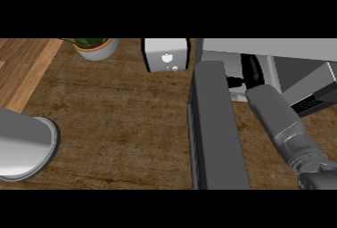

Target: Pick up the milk, place it into the microwave and close the microwave

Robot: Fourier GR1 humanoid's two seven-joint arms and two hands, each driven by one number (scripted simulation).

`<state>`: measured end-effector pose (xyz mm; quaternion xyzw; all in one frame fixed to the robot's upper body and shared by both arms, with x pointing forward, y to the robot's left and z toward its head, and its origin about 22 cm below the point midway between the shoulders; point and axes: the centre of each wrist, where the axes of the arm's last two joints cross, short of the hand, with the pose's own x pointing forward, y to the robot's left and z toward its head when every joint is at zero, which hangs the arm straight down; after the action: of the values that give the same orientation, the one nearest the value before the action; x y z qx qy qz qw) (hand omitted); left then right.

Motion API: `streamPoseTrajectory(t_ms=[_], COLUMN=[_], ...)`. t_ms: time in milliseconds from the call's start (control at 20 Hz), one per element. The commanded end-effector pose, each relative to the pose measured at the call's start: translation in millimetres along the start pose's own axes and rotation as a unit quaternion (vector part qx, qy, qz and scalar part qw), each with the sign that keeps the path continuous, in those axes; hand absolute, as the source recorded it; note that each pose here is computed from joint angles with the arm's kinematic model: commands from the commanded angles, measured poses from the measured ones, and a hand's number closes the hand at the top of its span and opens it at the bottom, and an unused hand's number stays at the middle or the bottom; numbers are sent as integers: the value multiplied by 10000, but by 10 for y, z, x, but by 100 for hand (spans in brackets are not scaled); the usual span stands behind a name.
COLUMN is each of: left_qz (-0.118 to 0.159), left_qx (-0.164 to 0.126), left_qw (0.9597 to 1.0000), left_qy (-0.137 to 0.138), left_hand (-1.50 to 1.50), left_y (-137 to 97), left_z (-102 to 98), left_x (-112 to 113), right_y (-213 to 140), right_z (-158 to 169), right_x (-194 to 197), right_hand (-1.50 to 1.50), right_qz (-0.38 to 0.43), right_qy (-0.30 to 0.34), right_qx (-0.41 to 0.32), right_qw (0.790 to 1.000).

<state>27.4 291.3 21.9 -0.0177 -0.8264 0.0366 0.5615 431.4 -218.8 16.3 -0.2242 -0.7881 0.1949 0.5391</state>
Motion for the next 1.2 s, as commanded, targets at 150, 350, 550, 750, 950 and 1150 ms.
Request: streamPoseTrajectory(t_ms=[150,350,550,750,950,1150], left_qz=[130,180,176,137,128,169], left_qx=[-238,-415,-460,-681,-850,-1129], left_qw=[9996,9990,9988,9976,9961,9933], left_qy=[57,70,53,76,198,198], left_hand=[-150,-150,-150,-150,-150,-150], left_y=[-155,-422,-459,-577,-795,-998], left_z=[-98,-158,-260,-243,-466,-393], left_x=[-82,-92,-8,-50,3,-90], right_y=[-59,116,-40,27,192,168], right_z=[59,290,399,651,805,996], right_x=[-86,-209,-368,-521,-541,-651], right_hand=[-150,-150,-150,-150,-150,-150], right_qz=[-681,-1162,-1515,-1803,-2006,-2219], right_qy=[-181,-195,-167,-140,-131,-43], right_qx=[130,294,480,521,719,699], right_qw=[9974,9926,9872,9821,9770,9725])
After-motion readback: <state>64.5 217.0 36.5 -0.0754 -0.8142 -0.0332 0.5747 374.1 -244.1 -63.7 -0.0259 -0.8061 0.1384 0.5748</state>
